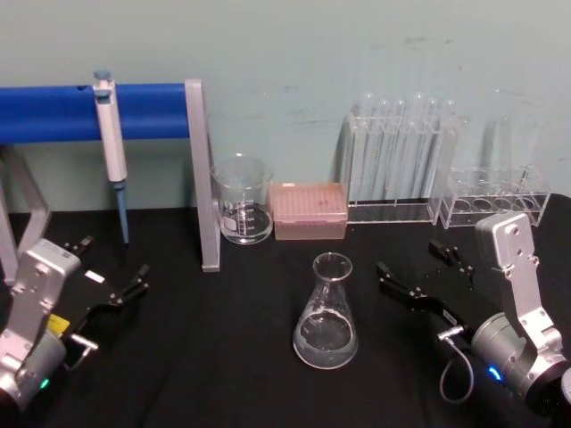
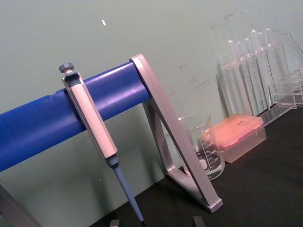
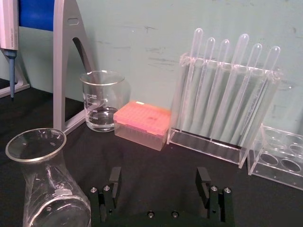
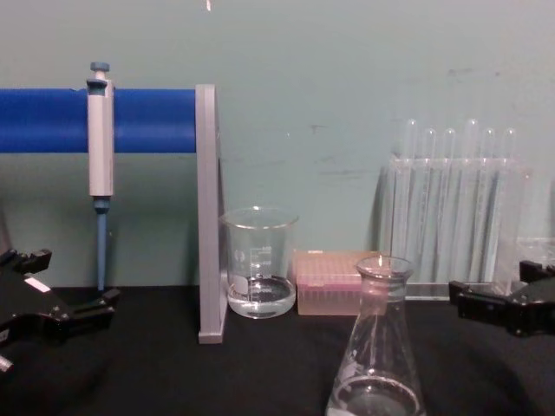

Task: Grasp the erlenmeyer flask with one hand, shake it three times, then place it back.

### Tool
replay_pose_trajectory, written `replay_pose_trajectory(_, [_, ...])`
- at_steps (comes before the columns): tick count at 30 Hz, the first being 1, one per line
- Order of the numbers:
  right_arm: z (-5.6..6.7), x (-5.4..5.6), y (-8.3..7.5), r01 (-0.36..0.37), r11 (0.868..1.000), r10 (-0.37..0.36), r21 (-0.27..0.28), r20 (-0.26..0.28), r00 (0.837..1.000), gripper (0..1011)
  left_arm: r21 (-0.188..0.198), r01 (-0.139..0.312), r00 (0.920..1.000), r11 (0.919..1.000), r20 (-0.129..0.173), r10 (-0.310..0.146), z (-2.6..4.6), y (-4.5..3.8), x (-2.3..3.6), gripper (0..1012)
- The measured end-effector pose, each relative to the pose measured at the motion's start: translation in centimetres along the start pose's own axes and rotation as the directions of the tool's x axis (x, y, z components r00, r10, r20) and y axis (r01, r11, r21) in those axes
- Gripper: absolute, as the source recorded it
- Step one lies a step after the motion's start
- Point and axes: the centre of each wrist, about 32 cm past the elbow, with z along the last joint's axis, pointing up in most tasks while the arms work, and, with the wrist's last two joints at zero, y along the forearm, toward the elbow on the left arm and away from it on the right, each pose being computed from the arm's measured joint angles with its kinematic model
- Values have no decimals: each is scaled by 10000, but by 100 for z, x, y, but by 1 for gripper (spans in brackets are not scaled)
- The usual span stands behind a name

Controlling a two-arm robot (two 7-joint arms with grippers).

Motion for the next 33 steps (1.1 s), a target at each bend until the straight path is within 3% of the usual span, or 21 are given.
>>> replay_pose_trajectory(33, [4, 1, -2, -38, 10000, 38, 22, -13, 10000, 1000, 0, 0, 10000, 10000, 0, 0, 0, 0, 0, 1001])
